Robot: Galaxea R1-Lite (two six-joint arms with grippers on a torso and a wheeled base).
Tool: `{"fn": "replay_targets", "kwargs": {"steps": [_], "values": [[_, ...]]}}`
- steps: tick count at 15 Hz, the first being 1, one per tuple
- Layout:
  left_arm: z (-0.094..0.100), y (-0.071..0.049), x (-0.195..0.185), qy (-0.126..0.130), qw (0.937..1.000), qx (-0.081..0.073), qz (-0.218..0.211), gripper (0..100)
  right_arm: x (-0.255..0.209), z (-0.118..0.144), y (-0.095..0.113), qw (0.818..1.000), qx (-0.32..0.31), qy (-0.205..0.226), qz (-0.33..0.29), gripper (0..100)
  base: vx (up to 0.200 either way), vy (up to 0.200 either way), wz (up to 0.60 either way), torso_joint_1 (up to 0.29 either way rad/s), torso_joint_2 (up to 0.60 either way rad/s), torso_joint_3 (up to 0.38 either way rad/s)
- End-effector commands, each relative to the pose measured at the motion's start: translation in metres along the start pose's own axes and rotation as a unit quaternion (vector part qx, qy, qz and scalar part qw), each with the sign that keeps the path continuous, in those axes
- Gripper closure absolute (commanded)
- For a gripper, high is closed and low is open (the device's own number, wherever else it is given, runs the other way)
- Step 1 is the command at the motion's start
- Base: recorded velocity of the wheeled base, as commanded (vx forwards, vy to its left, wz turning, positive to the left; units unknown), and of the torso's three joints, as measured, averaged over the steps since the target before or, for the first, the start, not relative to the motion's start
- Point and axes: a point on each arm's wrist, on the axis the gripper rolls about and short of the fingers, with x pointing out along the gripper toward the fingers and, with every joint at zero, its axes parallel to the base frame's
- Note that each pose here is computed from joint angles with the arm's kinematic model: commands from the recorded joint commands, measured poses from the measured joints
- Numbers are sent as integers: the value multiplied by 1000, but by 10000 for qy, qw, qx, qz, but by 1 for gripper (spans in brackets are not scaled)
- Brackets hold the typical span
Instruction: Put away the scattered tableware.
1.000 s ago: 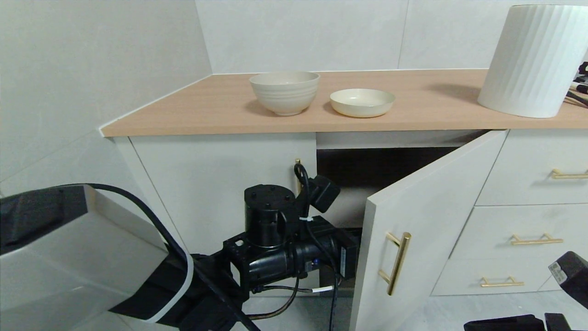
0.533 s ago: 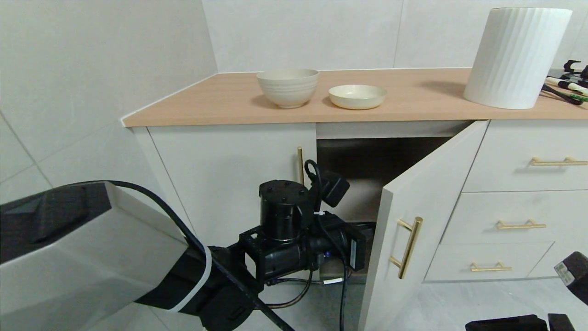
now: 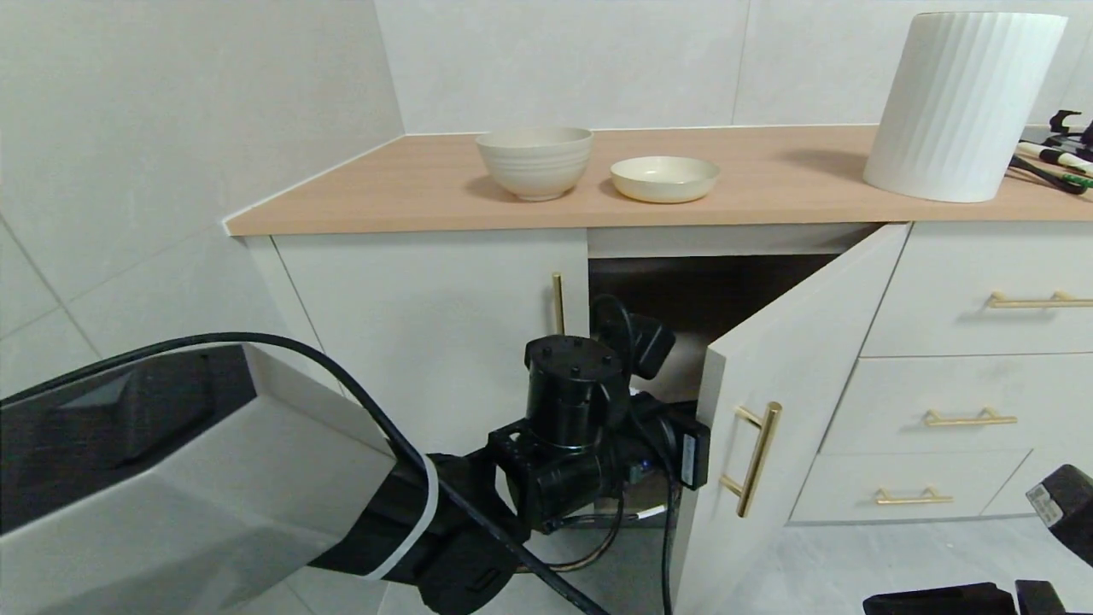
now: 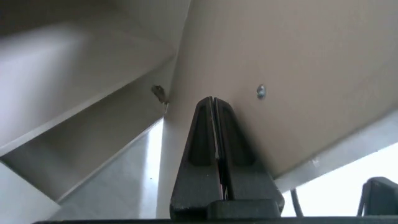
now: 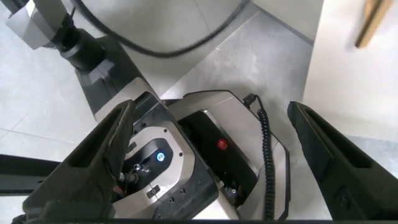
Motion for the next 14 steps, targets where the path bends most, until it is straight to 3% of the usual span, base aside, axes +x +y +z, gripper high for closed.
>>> {"fn": "replay_targets", "kwargs": {"steps": [1,2,3,4,6,10,11,14], "values": [[-1,-43,-1,12,9986,86,-530,100,-3,-2,4,9999,-75,-22,143,0,0,0,0,0,0,0],[-2,-68,-8,115,9933,76,-1149,100,-9,-4,7,9993,-152,-100,326,0,0,0,0,0,0,0],[-2,-81,-18,250,9847,-15,-1727,100,-15,-5,11,9978,-212,-175,606,0,0,0,0,0,0,0],[-1,-81,-19,257,9827,-39,-1836,100,-18,-6,12,9969,-239,-201,721,0,0,0,0,0,0,0],[3,-56,-16,150,9907,-85,-1350,100,-18,-6,12,9967,-251,-212,739,0,0,0,0,0,0,0],[23,-23,-36,-124,9958,-116,-894,100,-15,-3,11,9975,-224,-200,636,0,0,0,0,0,0,0],[33,-15,-51,-215,9970,-88,-737,100,-10,1,8,9991,-165,-187,333,0,0,0,0,0,0,0],[48,14,-108,-62,9999,83,-51,100,8,14,2,9990,-66,-148,-416,0,0,0,0,0,0,0]]}}
